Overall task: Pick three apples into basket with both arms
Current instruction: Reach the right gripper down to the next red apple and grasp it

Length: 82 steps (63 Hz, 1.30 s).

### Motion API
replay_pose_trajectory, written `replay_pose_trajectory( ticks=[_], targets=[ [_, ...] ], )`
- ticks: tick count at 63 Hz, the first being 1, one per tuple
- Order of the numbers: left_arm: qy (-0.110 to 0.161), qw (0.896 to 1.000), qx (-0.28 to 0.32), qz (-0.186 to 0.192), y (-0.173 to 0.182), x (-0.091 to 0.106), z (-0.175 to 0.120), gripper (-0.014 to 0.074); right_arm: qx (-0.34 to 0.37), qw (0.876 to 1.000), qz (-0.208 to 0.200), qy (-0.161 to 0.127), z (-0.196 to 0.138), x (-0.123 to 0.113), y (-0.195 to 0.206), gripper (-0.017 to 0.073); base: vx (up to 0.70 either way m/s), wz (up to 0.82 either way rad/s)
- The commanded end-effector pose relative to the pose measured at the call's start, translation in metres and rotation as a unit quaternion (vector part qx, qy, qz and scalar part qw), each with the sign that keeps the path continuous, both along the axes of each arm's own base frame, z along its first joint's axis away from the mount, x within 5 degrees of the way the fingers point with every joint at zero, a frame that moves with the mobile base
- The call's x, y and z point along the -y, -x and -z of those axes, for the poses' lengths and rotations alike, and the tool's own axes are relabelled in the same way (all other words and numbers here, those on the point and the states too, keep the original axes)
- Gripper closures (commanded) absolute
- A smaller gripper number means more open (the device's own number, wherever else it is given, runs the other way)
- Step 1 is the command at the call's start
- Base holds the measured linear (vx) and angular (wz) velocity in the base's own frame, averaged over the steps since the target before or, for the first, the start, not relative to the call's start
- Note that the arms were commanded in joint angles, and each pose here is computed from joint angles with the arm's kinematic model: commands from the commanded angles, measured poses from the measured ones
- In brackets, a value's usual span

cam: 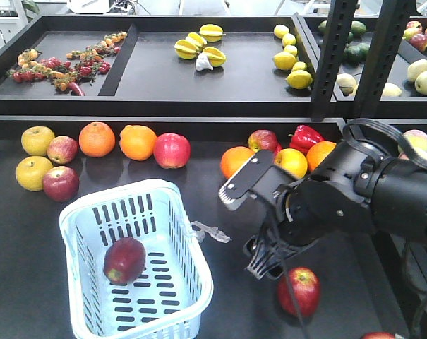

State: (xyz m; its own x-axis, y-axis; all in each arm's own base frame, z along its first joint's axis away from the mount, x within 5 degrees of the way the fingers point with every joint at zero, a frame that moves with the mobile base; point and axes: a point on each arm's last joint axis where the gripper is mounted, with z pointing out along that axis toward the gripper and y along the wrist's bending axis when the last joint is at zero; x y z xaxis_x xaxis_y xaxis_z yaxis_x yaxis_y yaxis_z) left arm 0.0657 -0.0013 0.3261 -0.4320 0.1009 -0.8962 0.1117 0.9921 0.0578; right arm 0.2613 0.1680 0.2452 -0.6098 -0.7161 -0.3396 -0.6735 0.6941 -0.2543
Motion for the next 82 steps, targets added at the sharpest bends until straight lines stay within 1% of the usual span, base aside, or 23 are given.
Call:
replay_pose_trajectory(
  ticks=[1,5,10,12,15,18,23,25,28,33,40,50,59,72,82],
  targets=[
    [0.009,0.999,0.038,0.006,-0.002,0.001,-0.012,0.0021,0.043,0.998,0.032,-0.017,-0.02,0.018,-0.011,-0.0045,0.0,0.0],
    [0.009,0.999,0.038,0.006,-0.002,0.001,-0.012,0.0021,0.037,0.997,0.056,-0.029,-0.015,0.031,-0.018,-0.0043,0.0,0.0],
    [0.009,0.999,0.038,0.006,-0.002,0.001,-0.012,0.0021,0.026,0.994,0.089,-0.054,-0.008,0.05,-0.025,-0.0043,0.0,0.0],
    [0.009,0.999,0.038,0.006,-0.002,0.001,-0.012,0.0021,0.02,0.992,0.107,-0.066,-0.004,0.061,-0.028,-0.0043,0.0,0.0],
    [0.009,0.999,0.038,0.006,-0.002,0.001,-0.012,0.0021,0.013,0.99,0.118,-0.081,-0.001,0.069,-0.03,-0.0043,0.0,0.0],
    [0.009,0.999,0.038,0.006,-0.002,0.001,-0.012,0.0021,0.006,0.986,0.131,-0.105,0.004,0.076,-0.031,-0.0041,0.0,0.0],
    [0.009,0.999,0.038,0.006,-0.002,0.001,-0.012,0.0021,0.004,0.983,0.133,-0.129,0.011,0.083,-0.031,-0.0041,0.0,0.0],
    [0.009,0.999,0.038,0.006,-0.002,0.001,-0.012,0.0021,0.007,0.984,0.122,-0.132,0.014,0.082,-0.03,-0.004,0.0,0.0],
    [0.009,0.999,0.038,0.006,-0.002,0.001,-0.012,0.0021,0.015,0.985,0.106,-0.133,0.017,0.08,-0.029,-0.004,0.0,0.0],
    [0.009,0.999,0.038,0.006,-0.002,0.001,-0.012,0.0021,0.014,0.986,0.097,-0.135,0.026,0.078,-0.029,-0.004,0.0,0.0],
    [0.009,0.999,0.038,0.006,-0.002,0.001,-0.012,0.0021,-0.016,0.987,0.102,-0.124,0.045,0.078,-0.032,-0.004,0.0,0.0],
    [0.009,0.999,0.038,0.006,-0.002,0.001,-0.012,0.0021,-0.073,0.985,0.113,-0.106,0.079,0.076,-0.038,-0.004,0.0,0.0],
    [0.009,0.999,0.038,0.006,-0.002,0.001,-0.012,0.0025,-0.102,0.984,0.117,-0.093,0.102,0.075,-0.041,-0.004,0.0,0.0],
    [0.009,0.999,0.038,0.006,-0.002,0.001,-0.012,0.0025,-0.116,0.982,0.12,-0.086,0.119,0.075,-0.043,-0.0036,0.0,0.0],
    [0.009,0.999,0.038,0.006,-0.002,0.001,-0.012,0.0025,-0.117,0.981,0.127,-0.09,0.126,0.074,-0.045,-0.0036,0.0,0.0]
  ],
)
